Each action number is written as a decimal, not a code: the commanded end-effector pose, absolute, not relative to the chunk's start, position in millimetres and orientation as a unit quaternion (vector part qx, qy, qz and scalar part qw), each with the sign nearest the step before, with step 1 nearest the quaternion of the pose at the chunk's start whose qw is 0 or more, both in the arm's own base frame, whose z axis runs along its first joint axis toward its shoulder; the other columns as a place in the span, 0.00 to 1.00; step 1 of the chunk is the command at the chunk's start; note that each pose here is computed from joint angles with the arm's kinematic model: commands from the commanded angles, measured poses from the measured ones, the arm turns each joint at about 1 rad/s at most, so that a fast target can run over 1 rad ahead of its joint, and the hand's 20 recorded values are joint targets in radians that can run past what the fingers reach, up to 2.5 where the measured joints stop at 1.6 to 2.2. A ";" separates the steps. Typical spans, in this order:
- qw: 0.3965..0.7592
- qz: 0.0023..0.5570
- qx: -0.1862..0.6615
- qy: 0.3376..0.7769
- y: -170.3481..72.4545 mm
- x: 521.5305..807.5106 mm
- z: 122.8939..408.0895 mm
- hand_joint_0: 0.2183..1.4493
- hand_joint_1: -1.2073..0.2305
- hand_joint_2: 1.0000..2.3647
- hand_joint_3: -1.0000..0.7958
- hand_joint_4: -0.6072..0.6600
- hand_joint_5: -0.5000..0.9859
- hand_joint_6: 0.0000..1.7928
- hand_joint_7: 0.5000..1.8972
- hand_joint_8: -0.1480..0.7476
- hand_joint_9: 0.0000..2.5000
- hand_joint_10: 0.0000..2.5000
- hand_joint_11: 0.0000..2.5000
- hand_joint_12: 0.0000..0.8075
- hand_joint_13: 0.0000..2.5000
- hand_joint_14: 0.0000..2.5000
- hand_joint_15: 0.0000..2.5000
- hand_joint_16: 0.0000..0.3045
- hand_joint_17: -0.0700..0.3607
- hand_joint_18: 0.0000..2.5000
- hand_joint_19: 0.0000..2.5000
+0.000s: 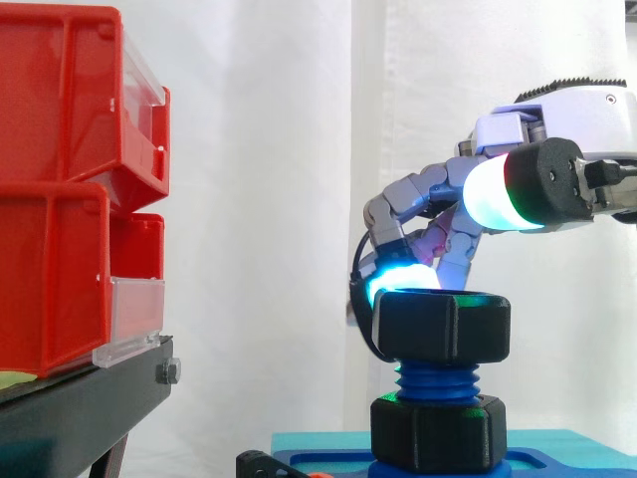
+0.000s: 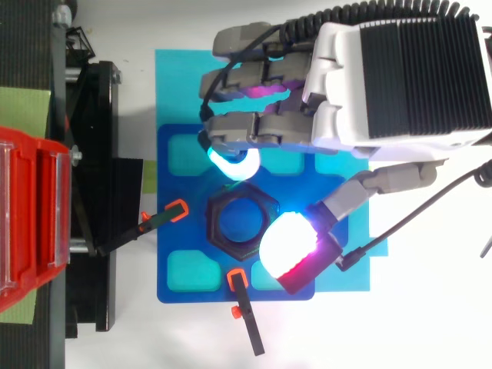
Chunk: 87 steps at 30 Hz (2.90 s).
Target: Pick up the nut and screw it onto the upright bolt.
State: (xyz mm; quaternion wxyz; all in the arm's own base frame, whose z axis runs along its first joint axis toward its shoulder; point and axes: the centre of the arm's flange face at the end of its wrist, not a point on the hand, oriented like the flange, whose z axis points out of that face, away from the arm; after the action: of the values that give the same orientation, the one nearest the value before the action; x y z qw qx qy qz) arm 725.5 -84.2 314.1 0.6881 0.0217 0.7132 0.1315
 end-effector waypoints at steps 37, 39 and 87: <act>0.695 0.138 -0.016 0.706 -71.0 745.9 356.6 0.16 0.73 0.00 0.28 0.58 0.19 0.28 0.07 0.44 0.09 0.00 0.00 0.49 0.00 0.00 0.00 0.18 0.46 0.00 0.00; 0.692 0.142 -0.015 0.707 -68.5 749.2 348.3 0.16 0.73 0.00 0.28 0.59 0.19 0.28 0.07 0.44 0.09 0.00 0.00 0.49 0.00 0.00 0.00 0.19 0.46 0.00 0.00; 0.667 0.160 -0.009 0.727 -54.6 743.6 314.6 0.18 0.73 0.00 0.28 0.68 0.25 0.28 0.15 0.49 0.22 0.00 0.00 0.45 0.11 0.00 0.00 0.16 0.41 0.01 0.00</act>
State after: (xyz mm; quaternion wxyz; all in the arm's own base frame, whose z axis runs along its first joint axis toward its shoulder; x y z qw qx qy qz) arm 743.7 -54.0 314.7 0.6671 -0.0102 0.7273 0.1606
